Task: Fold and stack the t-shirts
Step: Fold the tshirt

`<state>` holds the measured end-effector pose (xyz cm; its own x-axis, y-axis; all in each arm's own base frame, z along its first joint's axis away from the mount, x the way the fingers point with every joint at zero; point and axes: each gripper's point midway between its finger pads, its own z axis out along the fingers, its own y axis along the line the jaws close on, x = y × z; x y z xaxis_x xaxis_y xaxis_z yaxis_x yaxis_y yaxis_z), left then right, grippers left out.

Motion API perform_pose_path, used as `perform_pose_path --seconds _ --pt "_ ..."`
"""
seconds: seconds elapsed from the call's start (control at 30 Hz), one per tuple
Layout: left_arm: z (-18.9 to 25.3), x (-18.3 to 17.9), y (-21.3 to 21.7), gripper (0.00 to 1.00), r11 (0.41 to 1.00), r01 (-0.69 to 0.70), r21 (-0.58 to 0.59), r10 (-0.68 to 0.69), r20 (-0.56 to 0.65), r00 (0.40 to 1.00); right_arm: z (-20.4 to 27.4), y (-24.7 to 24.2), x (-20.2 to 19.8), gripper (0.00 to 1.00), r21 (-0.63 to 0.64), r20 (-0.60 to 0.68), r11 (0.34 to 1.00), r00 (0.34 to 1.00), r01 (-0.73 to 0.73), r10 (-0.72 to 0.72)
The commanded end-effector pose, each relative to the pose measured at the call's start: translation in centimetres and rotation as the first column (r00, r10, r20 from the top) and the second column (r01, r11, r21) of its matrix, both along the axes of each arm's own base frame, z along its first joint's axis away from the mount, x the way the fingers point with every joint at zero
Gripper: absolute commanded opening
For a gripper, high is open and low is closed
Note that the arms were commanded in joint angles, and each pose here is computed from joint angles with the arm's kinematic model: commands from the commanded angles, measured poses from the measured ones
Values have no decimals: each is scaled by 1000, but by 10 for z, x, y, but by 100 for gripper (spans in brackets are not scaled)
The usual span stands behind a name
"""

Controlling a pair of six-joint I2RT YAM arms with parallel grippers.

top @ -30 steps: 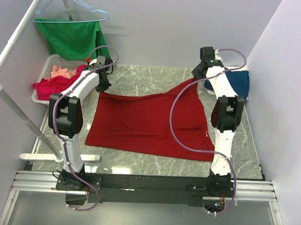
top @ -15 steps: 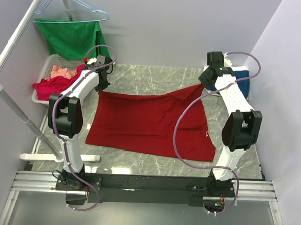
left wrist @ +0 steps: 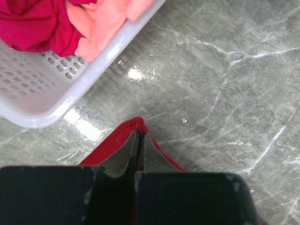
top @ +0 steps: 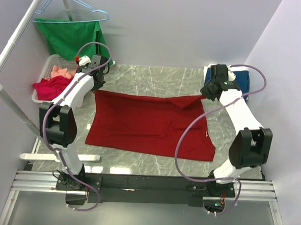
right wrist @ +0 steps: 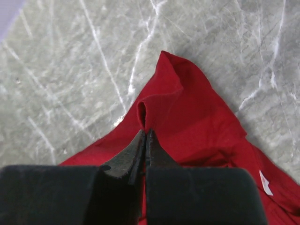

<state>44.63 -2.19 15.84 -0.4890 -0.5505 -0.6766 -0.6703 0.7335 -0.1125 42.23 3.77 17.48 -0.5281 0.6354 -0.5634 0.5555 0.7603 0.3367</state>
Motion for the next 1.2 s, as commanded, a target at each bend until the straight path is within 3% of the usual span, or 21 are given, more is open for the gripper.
perform_pose_path --seconds 0.0,0.33,1.17 --pt "11 -10 9 1 999 -43 18 42 25 999 18 3 -16 0 31 55 999 998 6 -8" --pt "0 -33 15 1 998 -62 29 63 -13 998 4 14 -71 0 108 -6 994 999 -32 33" --pt "-46 -79 18 1 996 -92 21 94 -156 983 -58 16 -172 0 127 -236 990 968 -56 85"
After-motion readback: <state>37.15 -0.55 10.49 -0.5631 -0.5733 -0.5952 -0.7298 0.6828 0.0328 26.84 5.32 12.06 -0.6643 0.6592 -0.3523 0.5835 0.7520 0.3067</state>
